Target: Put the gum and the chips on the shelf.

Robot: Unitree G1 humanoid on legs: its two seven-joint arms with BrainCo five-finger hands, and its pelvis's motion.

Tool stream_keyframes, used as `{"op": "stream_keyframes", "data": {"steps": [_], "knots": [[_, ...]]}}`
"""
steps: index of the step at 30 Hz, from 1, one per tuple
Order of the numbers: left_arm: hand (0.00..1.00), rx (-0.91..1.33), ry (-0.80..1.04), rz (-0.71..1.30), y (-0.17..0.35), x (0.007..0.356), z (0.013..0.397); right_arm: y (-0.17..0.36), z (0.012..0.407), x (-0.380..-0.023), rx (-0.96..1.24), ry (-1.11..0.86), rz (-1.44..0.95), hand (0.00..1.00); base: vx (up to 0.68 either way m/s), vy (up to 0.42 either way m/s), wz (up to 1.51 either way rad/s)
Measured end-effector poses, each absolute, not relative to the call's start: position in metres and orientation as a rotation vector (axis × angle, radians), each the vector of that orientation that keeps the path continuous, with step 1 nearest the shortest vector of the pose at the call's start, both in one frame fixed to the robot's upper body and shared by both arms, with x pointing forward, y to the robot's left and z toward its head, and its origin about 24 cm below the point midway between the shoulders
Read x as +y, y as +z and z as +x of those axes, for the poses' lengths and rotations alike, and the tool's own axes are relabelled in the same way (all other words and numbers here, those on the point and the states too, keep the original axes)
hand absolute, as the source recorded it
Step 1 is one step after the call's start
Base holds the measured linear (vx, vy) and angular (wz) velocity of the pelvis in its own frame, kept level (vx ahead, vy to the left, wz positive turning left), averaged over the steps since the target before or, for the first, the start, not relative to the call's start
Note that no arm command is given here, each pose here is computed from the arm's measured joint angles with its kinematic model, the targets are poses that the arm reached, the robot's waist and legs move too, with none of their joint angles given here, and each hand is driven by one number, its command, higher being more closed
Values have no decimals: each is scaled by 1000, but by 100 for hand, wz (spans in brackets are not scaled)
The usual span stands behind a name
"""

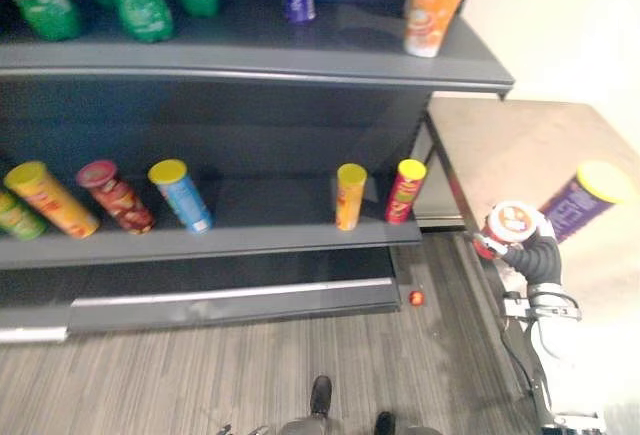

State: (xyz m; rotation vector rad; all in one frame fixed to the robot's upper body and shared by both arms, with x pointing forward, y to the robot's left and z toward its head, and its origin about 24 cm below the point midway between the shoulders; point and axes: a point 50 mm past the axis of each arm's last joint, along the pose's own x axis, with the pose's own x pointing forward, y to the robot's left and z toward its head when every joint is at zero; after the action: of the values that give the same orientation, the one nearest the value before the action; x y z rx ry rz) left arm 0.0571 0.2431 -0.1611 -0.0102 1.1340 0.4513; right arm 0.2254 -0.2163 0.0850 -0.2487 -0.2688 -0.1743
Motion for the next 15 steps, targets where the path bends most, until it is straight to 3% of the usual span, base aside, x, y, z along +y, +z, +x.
{"op": "stream_keyframes", "data": {"steps": [15], "knots": [[0, 1163, 517, -77, -164, 240, 39, 63, 238, -182, -189, 12, -197, 100, 128, -55, 30]]}}
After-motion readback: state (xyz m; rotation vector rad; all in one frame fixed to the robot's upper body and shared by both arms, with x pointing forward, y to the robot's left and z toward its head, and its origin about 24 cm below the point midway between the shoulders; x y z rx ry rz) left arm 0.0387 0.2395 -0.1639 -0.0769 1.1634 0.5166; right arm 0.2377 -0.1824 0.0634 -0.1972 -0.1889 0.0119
